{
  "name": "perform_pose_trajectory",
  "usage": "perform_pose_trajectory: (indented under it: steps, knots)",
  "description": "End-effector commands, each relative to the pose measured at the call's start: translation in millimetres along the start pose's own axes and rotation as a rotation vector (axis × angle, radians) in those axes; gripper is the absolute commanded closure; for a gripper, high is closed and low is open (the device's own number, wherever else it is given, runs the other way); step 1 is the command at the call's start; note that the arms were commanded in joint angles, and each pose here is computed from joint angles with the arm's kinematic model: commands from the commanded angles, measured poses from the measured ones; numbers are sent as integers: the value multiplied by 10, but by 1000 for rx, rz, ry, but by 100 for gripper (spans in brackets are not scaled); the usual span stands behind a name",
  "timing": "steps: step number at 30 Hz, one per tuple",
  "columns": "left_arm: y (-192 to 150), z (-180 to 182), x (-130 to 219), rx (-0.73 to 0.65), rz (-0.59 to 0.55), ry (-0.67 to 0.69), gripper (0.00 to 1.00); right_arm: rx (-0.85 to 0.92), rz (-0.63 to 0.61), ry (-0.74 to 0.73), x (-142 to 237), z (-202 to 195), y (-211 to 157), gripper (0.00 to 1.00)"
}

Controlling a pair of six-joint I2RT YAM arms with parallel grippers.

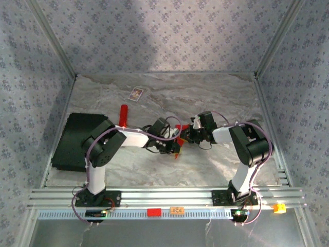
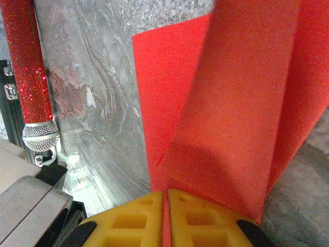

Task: Fold a paper plane with a square sheet of paper (pick it up from the middle)
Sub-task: Fifth fold the wing at the center of the table.

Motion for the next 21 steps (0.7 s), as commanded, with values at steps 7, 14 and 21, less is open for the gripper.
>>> perform_pose_trajectory:
  steps: [7,14,21]
  knots:
    - [-445,153,23,69,143,-5,96,-89,51,-173,-7,-311,-197,86]
    - [-556,131,62,61,153,-34,96,-93,50,-173,-10,-309,-193,86]
    - [-400,-228,309,-48,25,-132,96,-91,51,-168,-12,-298,-195,86]
Point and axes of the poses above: each hand's point on the last joint's axis, 136 mm out from that joint toward the fingers, its own x axis back along the fingers, its own z axis along the line the jaws close on, y = z × x, the point moved 9 cm from there along x, back along the fingers, and after that the axes turned 3 degrees about x, right-handed, at the moved point
